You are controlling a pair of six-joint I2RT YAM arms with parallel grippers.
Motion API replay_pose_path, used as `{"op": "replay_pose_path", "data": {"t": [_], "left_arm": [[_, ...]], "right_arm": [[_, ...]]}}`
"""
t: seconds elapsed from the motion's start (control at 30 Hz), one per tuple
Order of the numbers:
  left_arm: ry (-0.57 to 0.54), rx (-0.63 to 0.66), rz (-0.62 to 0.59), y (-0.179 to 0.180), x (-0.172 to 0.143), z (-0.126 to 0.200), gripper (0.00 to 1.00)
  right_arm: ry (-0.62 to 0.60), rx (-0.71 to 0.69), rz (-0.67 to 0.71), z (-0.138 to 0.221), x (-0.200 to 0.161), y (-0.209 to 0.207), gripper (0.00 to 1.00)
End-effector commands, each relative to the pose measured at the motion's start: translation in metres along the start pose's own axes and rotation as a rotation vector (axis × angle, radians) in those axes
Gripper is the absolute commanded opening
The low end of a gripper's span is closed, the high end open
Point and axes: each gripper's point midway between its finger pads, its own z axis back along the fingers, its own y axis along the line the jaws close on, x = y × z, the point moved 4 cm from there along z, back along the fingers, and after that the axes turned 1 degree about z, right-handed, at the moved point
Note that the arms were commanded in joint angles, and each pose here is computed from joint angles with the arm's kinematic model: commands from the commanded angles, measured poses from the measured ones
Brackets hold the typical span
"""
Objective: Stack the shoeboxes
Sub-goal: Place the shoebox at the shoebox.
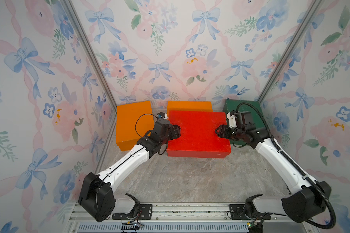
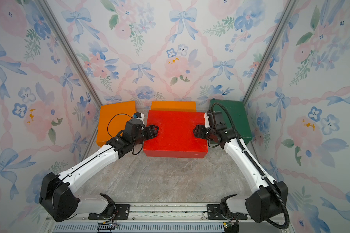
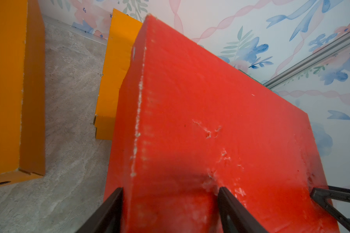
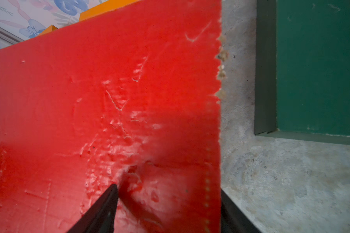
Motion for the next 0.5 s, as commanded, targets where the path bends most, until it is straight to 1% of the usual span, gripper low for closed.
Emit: {"op": "replay_pose_path", "data": {"t": [0.0, 0.47], "left_arm": [[0.092, -0.230, -0.071, -0.046, -0.012, -0.002, 0.72], [0.073, -0.226, -0.067, -0.045, 0.004, -0.010, 0.72]], "right_arm": [[-0.072, 0.355, 0.088, 0.020, 0.026, 0.070, 0.70], [-0.087, 0.358, 0.078, 0.013, 0.045, 0.073, 0.69]]}}
